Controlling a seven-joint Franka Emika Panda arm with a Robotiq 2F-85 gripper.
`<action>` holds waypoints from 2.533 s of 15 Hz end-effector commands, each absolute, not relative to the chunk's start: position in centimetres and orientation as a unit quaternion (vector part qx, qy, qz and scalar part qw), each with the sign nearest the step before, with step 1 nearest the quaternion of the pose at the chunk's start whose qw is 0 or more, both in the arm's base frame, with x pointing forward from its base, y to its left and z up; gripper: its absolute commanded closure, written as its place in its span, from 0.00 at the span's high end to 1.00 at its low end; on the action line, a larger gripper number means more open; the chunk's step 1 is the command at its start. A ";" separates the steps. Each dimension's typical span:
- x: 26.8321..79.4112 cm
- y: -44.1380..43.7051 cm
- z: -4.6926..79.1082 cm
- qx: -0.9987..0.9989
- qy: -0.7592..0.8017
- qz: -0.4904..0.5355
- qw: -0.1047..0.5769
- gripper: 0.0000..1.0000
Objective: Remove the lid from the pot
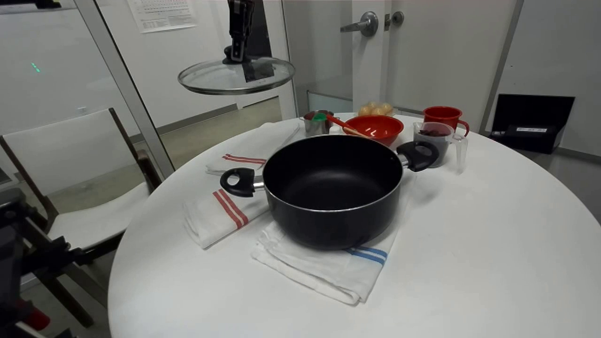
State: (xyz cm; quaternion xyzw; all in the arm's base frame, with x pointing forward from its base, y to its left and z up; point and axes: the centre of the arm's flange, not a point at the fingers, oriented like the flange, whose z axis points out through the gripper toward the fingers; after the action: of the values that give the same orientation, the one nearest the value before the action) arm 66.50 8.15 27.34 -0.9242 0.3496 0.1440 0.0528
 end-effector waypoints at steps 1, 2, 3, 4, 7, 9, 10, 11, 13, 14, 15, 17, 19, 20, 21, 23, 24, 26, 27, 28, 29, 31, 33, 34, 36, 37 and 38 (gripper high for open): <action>69.6 10.8 27.0 -0.927 0.330 0.172 0.044 0.26; 70.0 11.5 26.1 -0.928 0.325 0.178 0.042 0.26; 70.5 12.0 25.2 -0.928 0.320 0.185 0.041 0.26; 70.9 12.4 24.3 -0.929 0.317 0.187 0.041 0.26; 72.1 13.0 20.9 -0.929 0.318 0.188 0.031 0.26; 72.6 12.9 18.4 -0.928 0.323 0.184 0.022 0.26; 72.7 12.6 17.3 -0.927 0.325 0.184 0.019 0.26; 72.7 12.3 15.9 -0.926 0.328 0.185 0.015 0.26; 72.5 11.7 13.5 -0.924 0.335 0.183 0.009 0.26; 72.4 11.4 12.4 -0.922 0.339 0.184 0.010 0.26; 72.1 11.2 11.4 -0.922 0.340 0.186 0.011 0.26; 71.7 10.9 9.5 -0.923 0.341 0.181 0.010 0.26; 71.3 10.6 7.8 -0.924 0.343 0.171 0.013 0.26; 71.2 10.5 7.1 -0.925 0.345 0.160 0.013 0.26; 71.1 10.3 6.4 -0.926 0.346 0.152 0.014 0.26; 71.0 9.9 5.4 -0.927 0.351 0.135 0.014 0.26; 70.9 9.7 5.0 -0.928 0.351 0.122 0.011 0.26; 70.7 9.4 4.6 -0.931 0.351 0.104 0.008 0.26; 70.7 9.4 4.9 -0.931 0.349 0.102 0.009 0.26; 70.6 9.4 5.1 -0.933 0.346 0.099 0.008 0.26; 70.5 9.3 5.3 -0.935 0.342 0.096 0.004 0.38; 70.2 9.3 5.8 -0.938 0.335 0.092 0.004 0.77; 70.0 9.1 6.4 -0.940 0.330 0.084 0.006 0.90; 69.8 9.1 6.8 -0.941 0.328 0.082 0.009 0.96; 69.4 9.1 7.5 -0.944 0.320 0.078 0.009 1.00; 69.1 9.2 7.9 -0.946 0.316 0.073 0.006 1.00; 71.2 9.3 6.0 -0.940 0.331 0.085 0.013 1.00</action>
State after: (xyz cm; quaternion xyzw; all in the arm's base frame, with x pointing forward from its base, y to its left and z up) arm 71.19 9.28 6.03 -0.9398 0.3308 0.0850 0.0127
